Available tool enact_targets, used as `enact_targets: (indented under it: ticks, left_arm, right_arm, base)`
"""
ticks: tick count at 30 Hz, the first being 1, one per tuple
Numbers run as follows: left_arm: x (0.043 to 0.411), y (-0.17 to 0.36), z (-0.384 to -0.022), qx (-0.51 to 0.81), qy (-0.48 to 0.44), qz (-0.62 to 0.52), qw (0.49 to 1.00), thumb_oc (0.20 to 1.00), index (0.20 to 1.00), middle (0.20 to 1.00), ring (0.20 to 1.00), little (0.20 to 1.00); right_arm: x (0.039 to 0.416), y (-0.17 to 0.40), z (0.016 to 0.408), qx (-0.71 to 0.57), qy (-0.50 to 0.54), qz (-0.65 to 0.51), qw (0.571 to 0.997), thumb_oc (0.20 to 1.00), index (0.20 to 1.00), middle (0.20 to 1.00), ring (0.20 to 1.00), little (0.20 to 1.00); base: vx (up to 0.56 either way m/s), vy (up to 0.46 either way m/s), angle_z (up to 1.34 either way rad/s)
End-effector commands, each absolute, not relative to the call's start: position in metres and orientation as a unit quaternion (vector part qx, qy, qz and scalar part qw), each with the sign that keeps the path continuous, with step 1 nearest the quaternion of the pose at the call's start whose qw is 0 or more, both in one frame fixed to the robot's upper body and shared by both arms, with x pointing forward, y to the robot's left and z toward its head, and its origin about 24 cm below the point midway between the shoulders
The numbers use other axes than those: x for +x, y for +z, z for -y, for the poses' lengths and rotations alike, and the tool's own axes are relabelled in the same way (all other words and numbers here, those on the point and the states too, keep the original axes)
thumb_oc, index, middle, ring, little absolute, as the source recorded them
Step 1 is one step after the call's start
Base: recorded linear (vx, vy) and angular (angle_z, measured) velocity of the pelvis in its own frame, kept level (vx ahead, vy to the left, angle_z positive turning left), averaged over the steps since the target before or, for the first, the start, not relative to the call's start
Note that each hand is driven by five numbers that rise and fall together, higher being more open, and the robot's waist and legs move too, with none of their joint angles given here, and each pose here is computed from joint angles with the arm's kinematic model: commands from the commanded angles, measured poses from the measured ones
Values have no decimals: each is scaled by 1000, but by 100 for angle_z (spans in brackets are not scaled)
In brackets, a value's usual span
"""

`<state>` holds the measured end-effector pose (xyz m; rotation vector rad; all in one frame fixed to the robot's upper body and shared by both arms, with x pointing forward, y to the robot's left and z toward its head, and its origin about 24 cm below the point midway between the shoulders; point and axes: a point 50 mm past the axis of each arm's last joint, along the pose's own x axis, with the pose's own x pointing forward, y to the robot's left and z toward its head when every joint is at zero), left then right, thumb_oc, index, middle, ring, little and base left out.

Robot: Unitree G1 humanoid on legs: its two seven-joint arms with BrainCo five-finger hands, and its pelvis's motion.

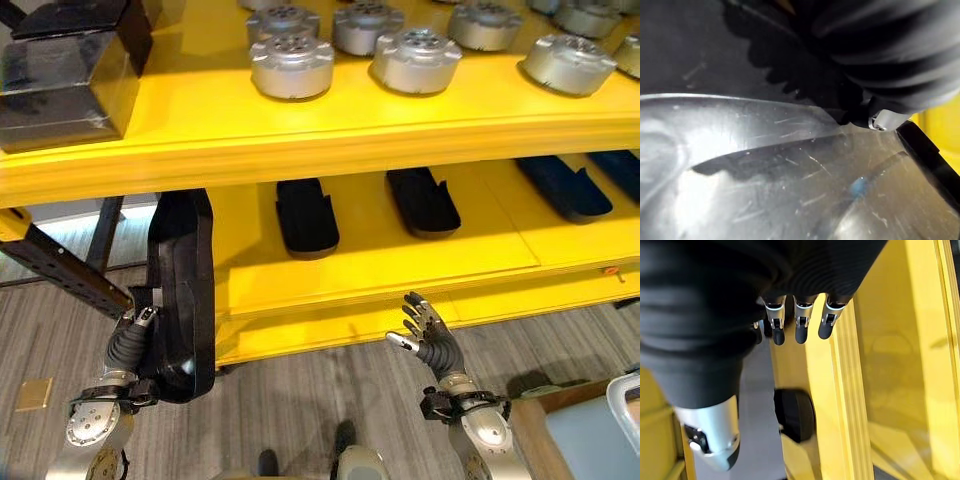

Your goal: Move parts from the plastic box to the shelf.

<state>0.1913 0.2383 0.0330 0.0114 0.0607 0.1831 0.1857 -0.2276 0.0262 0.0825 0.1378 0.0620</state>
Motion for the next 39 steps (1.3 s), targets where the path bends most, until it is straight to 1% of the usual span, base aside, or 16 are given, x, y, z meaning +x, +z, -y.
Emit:
enact_targets:
  ticks: [1, 5, 11, 14, 19, 22, 24, 25, 30, 34, 38, 39]
  left_arm:
    - [201, 72, -240, 12, 82, 76, 994, 200, 200, 200, 200, 200]
    - [202, 76, -240, 7, 84, 88, 993, 200, 200, 200, 200, 200]
    - [202, 78, -240, 15, 90, 92, 992, 200, 200, 200, 200, 200]
    - [203, 79, -240, 14, 91, 98, 991, 200, 200, 200, 200, 200]
    - [214, 88, -231, 17, 58, 116, 991, 200, 200, 200, 200, 200]
    - [235, 102, -218, 8, 34, 146, 989, 200, 200, 200, 200, 200]
    - [241, 106, -214, 2, 30, 156, 987, 200, 200, 200, 200, 200]
    - [255, 116, -204, -12, 24, 177, 984, 200, 200, 200, 200, 200]
    - [290, 145, -171, -51, 2, 223, 973, 200, 200, 200, 200, 200]
    - [311, 167, -149, -71, -11, 245, 967, 200, 200, 200, 200, 200]
    - [323, 182, -138, -87, -9, 257, 962, 200, 200, 200, 200, 200]
    - [329, 195, -132, -103, -5, 271, 957, 200, 200, 200, 200, 200]
  right_arm:
    - [189, 44, 235, 29, 38, -27, 998, 1000, 1000, 1000, 1000, 1000]
    - [193, 46, 237, 18, 39, -23, 999, 1000, 1000, 1000, 1000, 1000]
    - [192, 45, 244, 15, 13, -21, 1000, 1000, 1000, 1000, 1000, 1000]
    - [190, 42, 241, 20, 18, -27, 999, 1000, 1000, 1000, 1000, 1000]
    - [182, 33, 239, 38, 5, -43, 998, 1000, 1000, 1000, 1000, 1000]
    - [181, 29, 232, 50, 19, -52, 997, 1000, 1000, 1000, 1000, 1000]
    - [181, 30, 231, 50, 22, -52, 997, 1000, 1000, 1000, 1000, 1000]
    - [183, 31, 227, 55, 29, -48, 997, 1000, 1000, 1000, 1000, 1000]
    - [191, 36, 217, 64, 50, -38, 996, 1000, 1000, 1000, 1000, 1000]
    - [196, 40, 209, 69, 70, -33, 995, 1000, 1000, 1000, 1000, 1000]
    - [199, 44, 205, 67, 82, -28, 994, 1000, 1000, 1000, 1000, 1000]
    - [201, 47, 203, 64, 86, -22, 994, 1000, 1000, 1000, 1000, 1000]
  base:
    - [-48, -110, 14]
    - [-25, -24, 3]
    - [54, 159, 23]
    - [100, 193, -19]
    - [107, 186, -22]
    - [29, 151, 6]
    - [-38, 74, -17]
    - [-67, 77, -16]
    - [-88, 30, -1]
    - [-77, 5, -14]
    - [-72, -22, -16]
    - [-96, -51, -18]
